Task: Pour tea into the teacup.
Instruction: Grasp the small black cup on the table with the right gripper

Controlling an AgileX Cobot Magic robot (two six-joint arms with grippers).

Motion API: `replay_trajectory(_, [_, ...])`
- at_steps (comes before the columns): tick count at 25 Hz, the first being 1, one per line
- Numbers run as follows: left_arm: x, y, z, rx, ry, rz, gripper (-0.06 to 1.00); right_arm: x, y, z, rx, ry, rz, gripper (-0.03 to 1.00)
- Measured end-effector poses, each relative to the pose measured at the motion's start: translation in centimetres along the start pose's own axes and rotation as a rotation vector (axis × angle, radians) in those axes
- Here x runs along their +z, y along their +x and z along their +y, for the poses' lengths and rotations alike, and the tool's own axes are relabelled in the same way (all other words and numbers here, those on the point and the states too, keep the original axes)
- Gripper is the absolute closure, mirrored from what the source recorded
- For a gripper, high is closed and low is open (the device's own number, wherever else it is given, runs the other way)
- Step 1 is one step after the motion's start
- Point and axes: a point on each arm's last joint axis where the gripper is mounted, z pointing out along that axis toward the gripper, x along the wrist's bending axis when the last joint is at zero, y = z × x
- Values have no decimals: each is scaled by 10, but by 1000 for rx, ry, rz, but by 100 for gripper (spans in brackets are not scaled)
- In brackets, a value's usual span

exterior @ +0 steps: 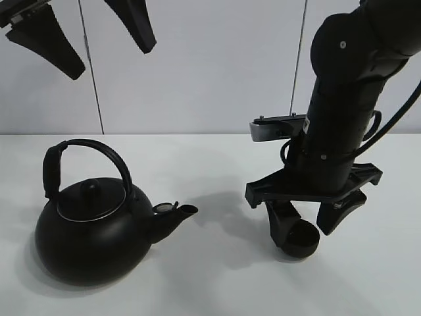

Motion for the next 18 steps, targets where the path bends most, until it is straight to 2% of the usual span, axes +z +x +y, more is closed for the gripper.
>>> replay_trajectory(10, [0, 0, 0, 0, -1, 0, 28, 16, 1, -1, 21, 38, 8, 49])
replay_trajectory(13, [0, 0, 0, 0, -1, 0, 28, 16, 1, -1, 21, 30, 9, 56])
replay_trajectory(18, [0, 0, 0, 0, -1, 0, 28, 16, 2, 0, 21, 19, 10, 57])
